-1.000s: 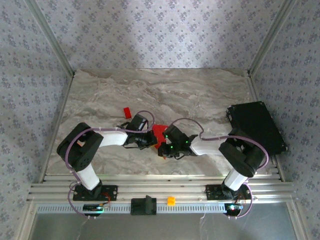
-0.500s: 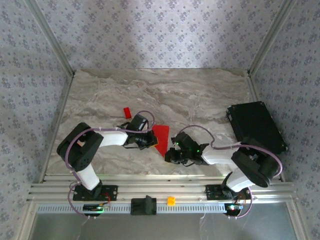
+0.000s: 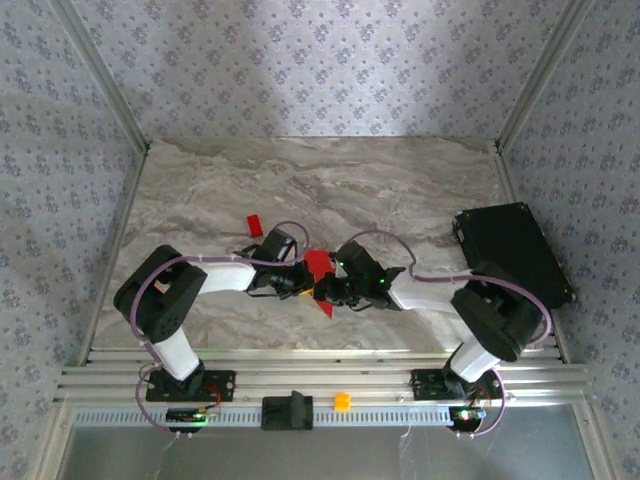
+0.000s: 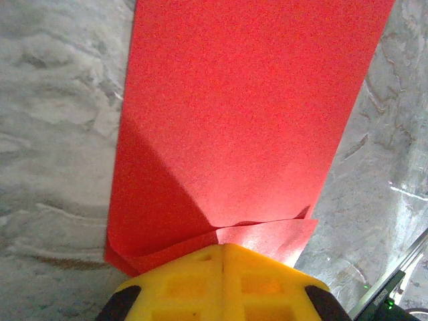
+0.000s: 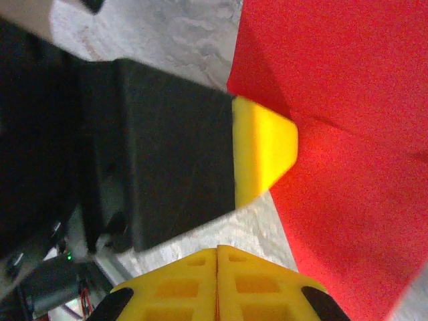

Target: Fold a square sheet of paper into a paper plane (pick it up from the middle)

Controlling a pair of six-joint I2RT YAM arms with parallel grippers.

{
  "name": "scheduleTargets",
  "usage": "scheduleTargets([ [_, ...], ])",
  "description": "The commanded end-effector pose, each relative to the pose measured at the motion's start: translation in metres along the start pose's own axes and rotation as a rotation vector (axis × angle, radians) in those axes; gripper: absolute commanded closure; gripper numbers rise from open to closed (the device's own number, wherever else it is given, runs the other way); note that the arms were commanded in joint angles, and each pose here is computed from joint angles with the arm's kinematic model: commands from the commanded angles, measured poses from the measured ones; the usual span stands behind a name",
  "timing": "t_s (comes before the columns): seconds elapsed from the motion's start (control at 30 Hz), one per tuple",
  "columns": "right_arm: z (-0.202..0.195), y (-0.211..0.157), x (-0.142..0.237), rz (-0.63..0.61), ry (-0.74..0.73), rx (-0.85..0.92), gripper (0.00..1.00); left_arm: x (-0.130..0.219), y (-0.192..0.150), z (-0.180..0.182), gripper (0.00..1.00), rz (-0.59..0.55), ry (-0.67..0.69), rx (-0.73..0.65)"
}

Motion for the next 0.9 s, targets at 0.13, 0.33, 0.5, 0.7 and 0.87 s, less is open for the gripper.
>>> scheduleTargets([
  [0.13, -0.044, -0.009, -0.013, 0.058, -0.093, -0.087, 0.91, -0.006, -0.015, 0.031, 0.97, 0.046, 0.141, 0.028],
  [0.33, -0.072, -0.034, -0.010, 0.096, -0.117, -0.139, 0.91, -0.005, -0.011, 0.026, 0.97, 0.041, 0.136, 0.013],
  [0.5, -0.070, -0.031, -0.005, 0.074, -0.120, -0.130, 0.91, -0.004, -0.008, 0.023, 0.97, 0.038, 0.135, 0.003],
  [0.7, -0.075, -0.029, -0.009, 0.071, -0.141, -0.152, 0.94, 0.007, 0.001, -0.001, 0.96, 0.002, 0.055, -0.047],
  [0.87, -0.081, -0.032, -0.010, 0.073, -0.164, -0.166, 0.96, 0.034, 0.012, -0.033, 0.92, -0.070, -0.032, -0.118],
])
Point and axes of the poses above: each hand's point on the last joint's axis, 136 mm out from that joint toward the fingers, its own x axis back along the fingers, its own z axis along the line the jaws close on, y = z × x, the point moved 5 cm from there along x, back along the fingers, and after that the axes turned 7 degrees about -x, right-handed, at the moved point
